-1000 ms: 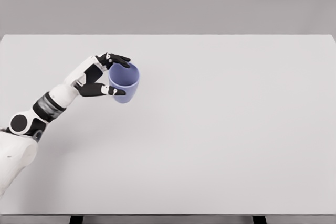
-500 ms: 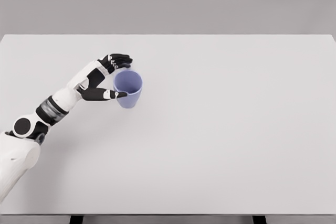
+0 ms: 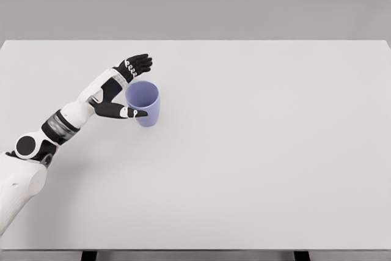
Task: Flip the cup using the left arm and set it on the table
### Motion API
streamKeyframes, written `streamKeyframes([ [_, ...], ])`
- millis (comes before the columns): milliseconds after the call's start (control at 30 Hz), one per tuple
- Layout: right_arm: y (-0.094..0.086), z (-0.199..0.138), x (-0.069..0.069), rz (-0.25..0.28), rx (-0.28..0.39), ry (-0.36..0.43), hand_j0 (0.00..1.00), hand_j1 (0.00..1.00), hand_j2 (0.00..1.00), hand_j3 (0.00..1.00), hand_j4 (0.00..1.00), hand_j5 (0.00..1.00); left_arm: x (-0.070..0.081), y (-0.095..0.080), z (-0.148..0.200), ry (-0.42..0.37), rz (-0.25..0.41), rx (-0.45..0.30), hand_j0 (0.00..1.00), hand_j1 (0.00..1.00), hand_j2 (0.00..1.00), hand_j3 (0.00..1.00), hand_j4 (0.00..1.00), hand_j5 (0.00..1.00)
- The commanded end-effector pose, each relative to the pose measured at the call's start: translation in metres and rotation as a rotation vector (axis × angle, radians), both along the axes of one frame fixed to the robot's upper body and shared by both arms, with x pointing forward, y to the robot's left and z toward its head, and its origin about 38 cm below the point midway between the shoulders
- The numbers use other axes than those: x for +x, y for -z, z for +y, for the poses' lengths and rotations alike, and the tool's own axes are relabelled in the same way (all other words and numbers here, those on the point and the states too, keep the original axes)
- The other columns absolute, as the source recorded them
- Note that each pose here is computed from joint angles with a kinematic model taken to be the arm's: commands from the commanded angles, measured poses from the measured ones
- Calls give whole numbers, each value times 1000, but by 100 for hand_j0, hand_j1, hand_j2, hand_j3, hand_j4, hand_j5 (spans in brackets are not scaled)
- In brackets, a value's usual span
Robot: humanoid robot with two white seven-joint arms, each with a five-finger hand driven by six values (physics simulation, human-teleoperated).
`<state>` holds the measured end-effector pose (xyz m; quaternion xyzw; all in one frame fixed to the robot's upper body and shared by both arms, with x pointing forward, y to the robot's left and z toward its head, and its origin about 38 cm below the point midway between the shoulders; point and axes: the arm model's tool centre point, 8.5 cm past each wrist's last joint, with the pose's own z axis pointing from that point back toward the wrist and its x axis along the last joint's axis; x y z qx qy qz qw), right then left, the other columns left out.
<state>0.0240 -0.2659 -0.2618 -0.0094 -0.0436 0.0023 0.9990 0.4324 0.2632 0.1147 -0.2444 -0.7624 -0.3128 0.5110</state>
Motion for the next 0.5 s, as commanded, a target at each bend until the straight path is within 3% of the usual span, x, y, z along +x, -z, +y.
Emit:
streamKeyframes([
  [0,0,0,0,0,0,-1,100,100,100,100,100,100,0,-2,1,-3,-3,-8,100,100,100,100,100,100],
  [67,0,0,0,0,0,-1,100,100,100,100,100,100,2,-6,4,-5,-10,-5,100,100,100,100,100,100],
  [167,0,0,0,0,0,-1,100,100,100,100,100,100,2,-28,18,2,-62,30,100,100,100,100,100,100],
  [233,0,0,0,0,0,-1,100,100,100,100,100,100,0,-56,68,-40,-101,152,100,100,100,100,100,100],
  [333,0,0,1,-2,0,1,100,100,100,100,100,100,-13,-89,144,-119,-107,357,100,100,100,100,100,100],
  [433,0,0,0,0,0,1,100,100,100,100,100,100,-12,-90,149,-90,-150,593,100,100,100,100,100,100],
  [467,0,0,0,0,0,1,100,100,100,100,100,100,-12,-88,148,-85,-151,612,100,100,100,100,100,100],
])
